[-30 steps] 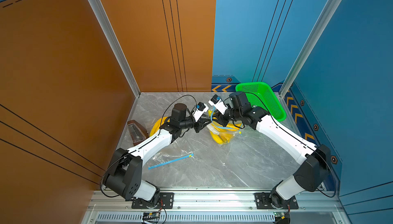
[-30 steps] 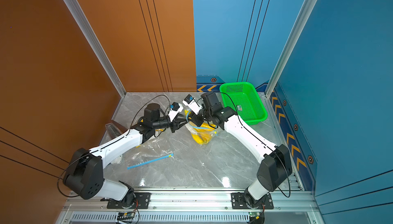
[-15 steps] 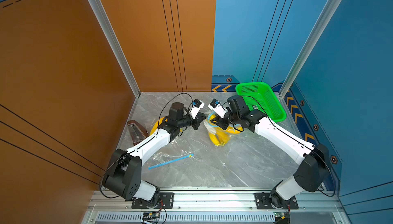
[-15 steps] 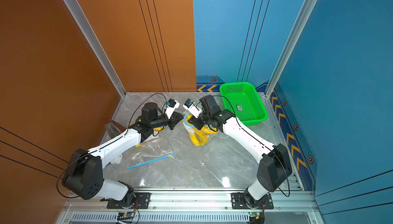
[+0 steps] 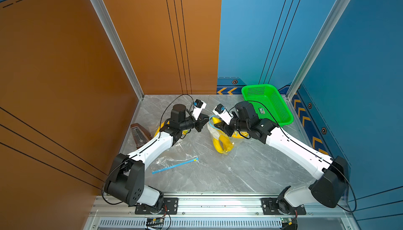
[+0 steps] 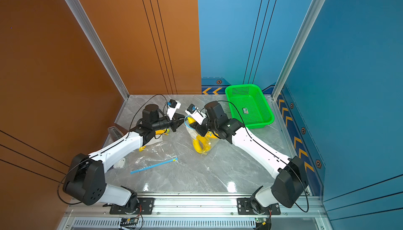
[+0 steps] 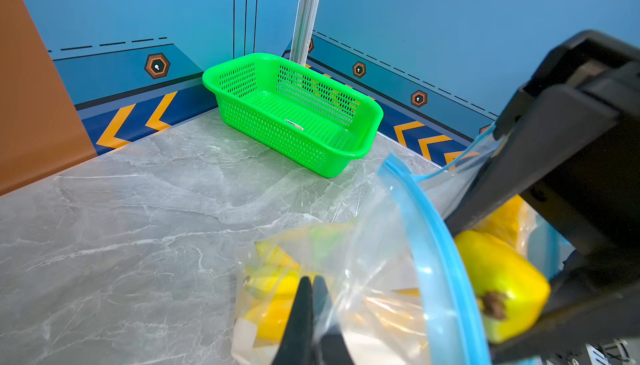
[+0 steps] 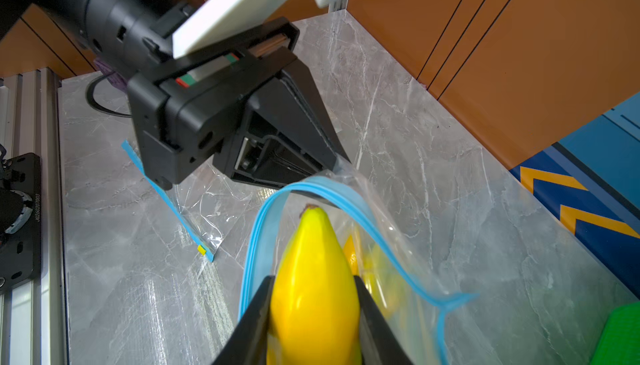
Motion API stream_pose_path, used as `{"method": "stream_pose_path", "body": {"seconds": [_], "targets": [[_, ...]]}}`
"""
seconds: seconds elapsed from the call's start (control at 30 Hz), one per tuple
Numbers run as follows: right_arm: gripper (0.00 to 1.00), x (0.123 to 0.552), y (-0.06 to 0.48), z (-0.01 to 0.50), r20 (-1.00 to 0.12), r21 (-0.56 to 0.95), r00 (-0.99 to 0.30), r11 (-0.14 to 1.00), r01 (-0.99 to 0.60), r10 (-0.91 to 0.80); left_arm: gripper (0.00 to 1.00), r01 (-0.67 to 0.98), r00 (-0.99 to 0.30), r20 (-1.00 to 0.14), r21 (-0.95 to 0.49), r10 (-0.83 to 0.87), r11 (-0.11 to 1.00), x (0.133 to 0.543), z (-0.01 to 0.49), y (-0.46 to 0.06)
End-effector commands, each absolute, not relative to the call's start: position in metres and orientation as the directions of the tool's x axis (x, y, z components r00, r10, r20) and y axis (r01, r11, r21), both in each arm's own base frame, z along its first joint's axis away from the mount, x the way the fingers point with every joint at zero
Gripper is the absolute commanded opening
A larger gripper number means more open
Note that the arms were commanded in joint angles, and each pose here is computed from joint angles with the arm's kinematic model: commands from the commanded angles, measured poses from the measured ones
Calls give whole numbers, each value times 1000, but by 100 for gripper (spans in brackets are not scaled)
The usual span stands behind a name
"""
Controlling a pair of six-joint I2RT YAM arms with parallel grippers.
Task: Open the zip-top bag and take out the banana
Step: Pick up the banana from the zipper food storage bag, then place the banana in the basket.
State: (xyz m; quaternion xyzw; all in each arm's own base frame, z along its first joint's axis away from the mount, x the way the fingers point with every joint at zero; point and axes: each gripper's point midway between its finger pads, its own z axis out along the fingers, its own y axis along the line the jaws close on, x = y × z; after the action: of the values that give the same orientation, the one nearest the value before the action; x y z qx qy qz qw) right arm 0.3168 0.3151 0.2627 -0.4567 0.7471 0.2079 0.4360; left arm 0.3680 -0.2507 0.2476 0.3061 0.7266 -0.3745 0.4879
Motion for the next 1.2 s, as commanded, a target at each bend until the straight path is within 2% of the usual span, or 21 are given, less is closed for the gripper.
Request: {"method": "stream_pose_path", "body": {"seconds": [0.0, 0.13, 0.4, 0.5, 0.63, 0.9, 1.03, 1.17], "targets": [[30, 295, 308, 248, -805, -35, -256, 473, -880, -535, 4, 714, -308, -951, -220, 16, 665, 408, 258, -217], [30, 304, 313, 279, -871, -31, -229, 516, -856, -434, 6, 754, -303, -952, -210, 47, 622, 399, 252, -229], [32, 334, 302, 363, -981, 76, -175, 680, -729, -78, 7, 808, -293, -953, -200, 83, 554, 379, 247, -251], [33, 357, 283, 377, -978, 176, -199, 775, -607, 66, 8, 827, -270, -959, -186, 85, 530, 371, 255, -258], [33, 386, 263, 380, -949, 301, -230, 835, -461, 215, 7, 836, -244, -966, -165, 84, 523, 363, 265, -264], [32, 420, 242, 391, -895, 442, -200, 851, -284, 398, 7, 880, -224, -967, -147, 123, 452, 338, 276, -298], [32, 435, 205, 409, -858, 513, -174, 830, -221, 484, 6, 867, -234, -949, -105, 213, 488, 339, 272, -300], [33, 451, 152, 426, -862, 503, -146, 855, -128, 485, 5, 816, -277, -933, -102, 230, 570, 353, 264, -279]]}}
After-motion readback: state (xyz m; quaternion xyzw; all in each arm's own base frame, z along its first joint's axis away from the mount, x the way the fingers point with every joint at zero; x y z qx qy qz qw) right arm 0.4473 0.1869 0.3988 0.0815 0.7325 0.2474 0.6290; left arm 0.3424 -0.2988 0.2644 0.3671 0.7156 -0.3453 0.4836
